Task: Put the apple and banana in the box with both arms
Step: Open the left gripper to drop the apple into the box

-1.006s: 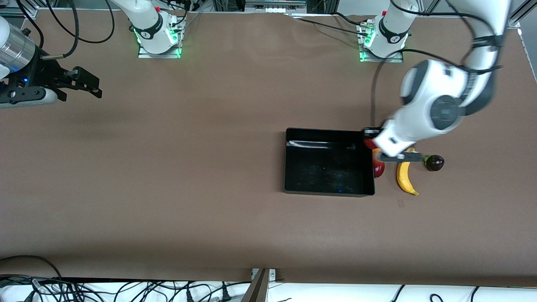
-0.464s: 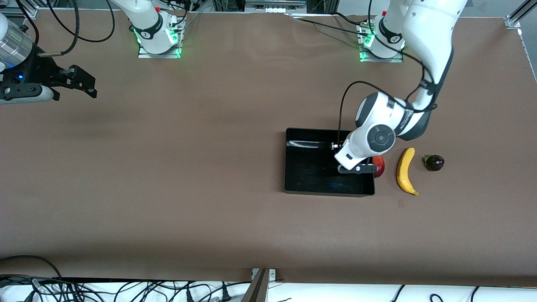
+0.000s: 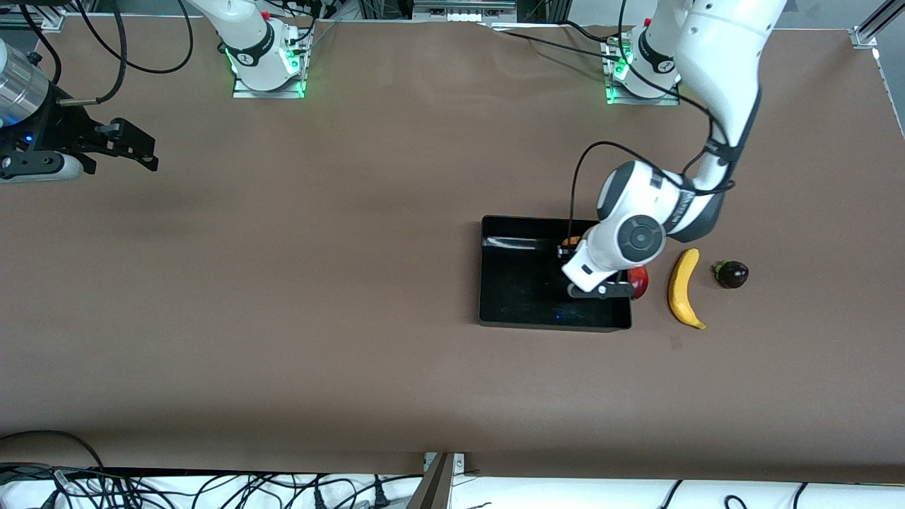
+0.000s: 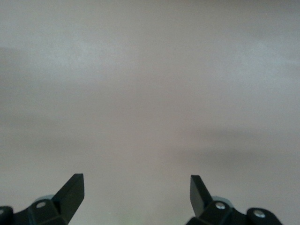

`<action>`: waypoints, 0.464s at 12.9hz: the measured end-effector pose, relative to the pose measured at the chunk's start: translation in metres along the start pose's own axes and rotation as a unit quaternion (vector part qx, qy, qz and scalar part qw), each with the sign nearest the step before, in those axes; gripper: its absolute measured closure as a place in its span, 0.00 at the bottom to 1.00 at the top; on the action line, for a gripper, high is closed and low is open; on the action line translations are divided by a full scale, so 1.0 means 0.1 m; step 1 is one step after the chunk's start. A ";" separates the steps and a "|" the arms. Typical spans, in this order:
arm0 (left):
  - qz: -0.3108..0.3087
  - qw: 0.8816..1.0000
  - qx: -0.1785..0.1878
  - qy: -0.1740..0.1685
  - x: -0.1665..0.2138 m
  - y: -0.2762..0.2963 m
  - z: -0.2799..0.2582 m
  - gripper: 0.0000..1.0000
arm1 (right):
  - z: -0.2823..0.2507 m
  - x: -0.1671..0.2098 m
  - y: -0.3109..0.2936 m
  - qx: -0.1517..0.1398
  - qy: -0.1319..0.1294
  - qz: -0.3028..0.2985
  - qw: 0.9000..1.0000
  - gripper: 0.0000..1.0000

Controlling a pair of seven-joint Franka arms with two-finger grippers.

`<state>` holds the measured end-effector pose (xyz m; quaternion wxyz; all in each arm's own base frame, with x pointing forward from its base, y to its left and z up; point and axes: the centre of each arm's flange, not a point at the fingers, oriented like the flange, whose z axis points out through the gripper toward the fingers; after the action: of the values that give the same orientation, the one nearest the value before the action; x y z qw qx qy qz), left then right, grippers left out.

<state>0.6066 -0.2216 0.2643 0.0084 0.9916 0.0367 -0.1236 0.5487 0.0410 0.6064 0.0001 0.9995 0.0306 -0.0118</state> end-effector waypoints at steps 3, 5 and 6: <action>-0.014 1.000 -0.007 0.016 0.29 -0.79 -0.98 0.00 | 0.02 0.01 0.01 -0.003 -0.002 0.000 1.000 0.00; 0.022 1.000 0.012 0.013 0.49 -1.57 -0.99 0.00 | 0.03 0.03 0.01 -0.005 0.000 0.000 1.000 0.00; 0.045 0.999 0.023 0.002 0.59 -1.91 -0.82 0.00 | 0.03 0.04 0.01 -0.006 0.001 0.000 1.000 0.00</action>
<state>0.6695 -0.0253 0.3283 -0.0091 0.9924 -0.0112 -0.1220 0.5524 0.0401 0.6034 0.0065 0.9994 0.0309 -0.0107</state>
